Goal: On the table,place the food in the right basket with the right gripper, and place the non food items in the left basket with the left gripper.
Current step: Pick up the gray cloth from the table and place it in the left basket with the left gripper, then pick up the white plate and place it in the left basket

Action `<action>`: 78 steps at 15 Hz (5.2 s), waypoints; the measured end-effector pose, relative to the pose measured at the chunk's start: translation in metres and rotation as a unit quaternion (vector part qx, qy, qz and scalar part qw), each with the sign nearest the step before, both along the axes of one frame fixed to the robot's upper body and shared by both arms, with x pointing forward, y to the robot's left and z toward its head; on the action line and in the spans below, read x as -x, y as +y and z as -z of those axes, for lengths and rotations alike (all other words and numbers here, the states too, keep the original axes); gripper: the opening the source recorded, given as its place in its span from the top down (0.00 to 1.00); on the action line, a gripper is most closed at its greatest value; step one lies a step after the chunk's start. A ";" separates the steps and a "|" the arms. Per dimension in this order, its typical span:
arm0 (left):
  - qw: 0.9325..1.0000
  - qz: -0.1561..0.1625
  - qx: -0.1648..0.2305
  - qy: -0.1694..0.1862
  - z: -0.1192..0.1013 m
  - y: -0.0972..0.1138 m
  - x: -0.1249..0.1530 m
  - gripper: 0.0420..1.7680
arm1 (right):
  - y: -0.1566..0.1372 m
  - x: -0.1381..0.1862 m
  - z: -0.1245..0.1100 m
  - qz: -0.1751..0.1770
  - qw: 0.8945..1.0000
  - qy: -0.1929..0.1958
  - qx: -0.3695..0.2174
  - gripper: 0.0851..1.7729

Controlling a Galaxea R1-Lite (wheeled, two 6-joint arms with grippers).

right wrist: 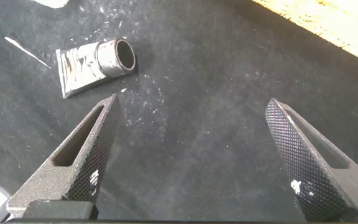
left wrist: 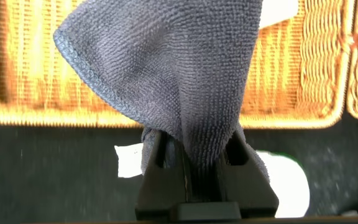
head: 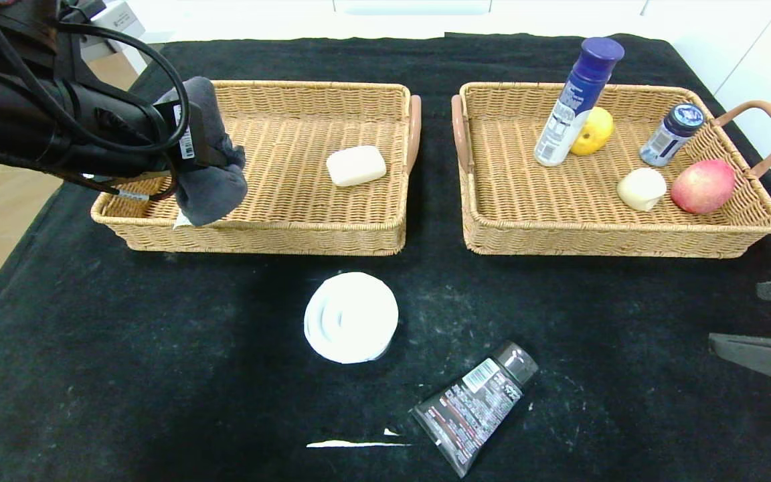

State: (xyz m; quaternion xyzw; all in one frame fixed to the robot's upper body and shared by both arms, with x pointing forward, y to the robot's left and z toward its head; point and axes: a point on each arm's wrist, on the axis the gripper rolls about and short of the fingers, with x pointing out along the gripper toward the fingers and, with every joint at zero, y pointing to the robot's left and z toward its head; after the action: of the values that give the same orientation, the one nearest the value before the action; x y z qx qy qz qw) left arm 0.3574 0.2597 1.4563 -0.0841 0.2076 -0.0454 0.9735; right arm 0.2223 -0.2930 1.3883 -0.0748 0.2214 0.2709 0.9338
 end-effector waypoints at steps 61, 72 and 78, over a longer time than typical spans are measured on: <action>0.982 0.132 -0.082 0.105 0.029 -0.021 0.035 0.03 | 0.003 -0.006 0.006 -0.002 1.000 0.014 0.006 0.04; 0.959 0.152 -0.118 0.208 0.067 -0.056 0.021 0.03 | 0.003 -0.006 0.007 -0.003 1.000 0.016 0.006 0.04; 0.953 0.154 -0.121 0.232 0.083 -0.073 0.007 0.03 | 0.003 -0.006 0.007 -0.003 1.000 0.017 0.006 0.04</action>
State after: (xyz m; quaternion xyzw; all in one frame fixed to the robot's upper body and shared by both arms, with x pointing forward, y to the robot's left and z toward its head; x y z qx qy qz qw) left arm 0.3508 0.1862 1.3733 0.0594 0.4425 -0.1486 0.8824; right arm 0.2288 -0.2896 1.3814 -0.0766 0.2383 0.2739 0.9286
